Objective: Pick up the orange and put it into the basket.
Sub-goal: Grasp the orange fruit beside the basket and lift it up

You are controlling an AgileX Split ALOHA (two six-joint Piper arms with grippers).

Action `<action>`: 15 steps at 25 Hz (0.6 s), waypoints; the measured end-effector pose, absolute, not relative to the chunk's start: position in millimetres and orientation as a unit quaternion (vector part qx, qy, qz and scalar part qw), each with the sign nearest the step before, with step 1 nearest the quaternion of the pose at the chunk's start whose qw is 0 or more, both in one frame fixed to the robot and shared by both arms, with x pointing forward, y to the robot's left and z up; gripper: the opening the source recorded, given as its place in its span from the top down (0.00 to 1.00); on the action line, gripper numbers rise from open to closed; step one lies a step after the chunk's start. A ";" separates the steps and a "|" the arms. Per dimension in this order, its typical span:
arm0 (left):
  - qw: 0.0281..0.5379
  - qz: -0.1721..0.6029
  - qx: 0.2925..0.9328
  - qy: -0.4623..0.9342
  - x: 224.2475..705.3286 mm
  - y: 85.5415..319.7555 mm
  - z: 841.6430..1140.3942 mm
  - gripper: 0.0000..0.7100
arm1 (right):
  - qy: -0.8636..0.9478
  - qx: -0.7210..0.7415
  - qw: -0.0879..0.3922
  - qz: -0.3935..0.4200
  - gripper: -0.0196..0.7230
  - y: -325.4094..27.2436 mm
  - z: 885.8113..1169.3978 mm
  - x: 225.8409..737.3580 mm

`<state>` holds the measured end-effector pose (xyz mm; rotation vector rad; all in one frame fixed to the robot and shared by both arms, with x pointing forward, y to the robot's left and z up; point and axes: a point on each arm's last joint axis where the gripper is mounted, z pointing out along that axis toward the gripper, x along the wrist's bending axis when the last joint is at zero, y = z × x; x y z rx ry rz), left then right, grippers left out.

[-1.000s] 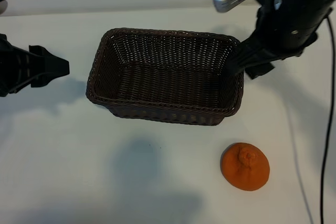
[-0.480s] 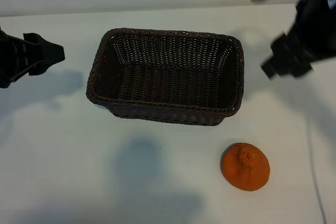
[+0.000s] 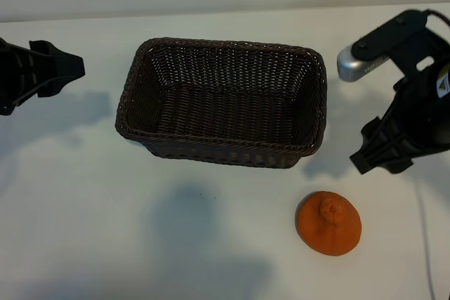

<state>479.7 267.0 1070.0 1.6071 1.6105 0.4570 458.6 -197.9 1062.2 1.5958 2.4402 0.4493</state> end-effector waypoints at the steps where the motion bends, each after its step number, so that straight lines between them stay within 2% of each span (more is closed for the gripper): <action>1: 0.399 0.181 0.635 0.636 479.7 267.0 1070.0 0.16 | 0.823 0.539 0.094 0.154 0.21 -197.7 1058.1 458.1; 9: 0.399 0.180 0.635 0.637 479.7 267.0 1070.0 0.16 | 0.808 0.556 0.091 0.168 0.18 -198.1 1034.3 454.9; 15: 0.399 0.181 0.635 0.636 479.7 267.0 1070.1 0.16 | 0.808 0.566 0.071 0.145 0.18 -199.9 1016.3 449.1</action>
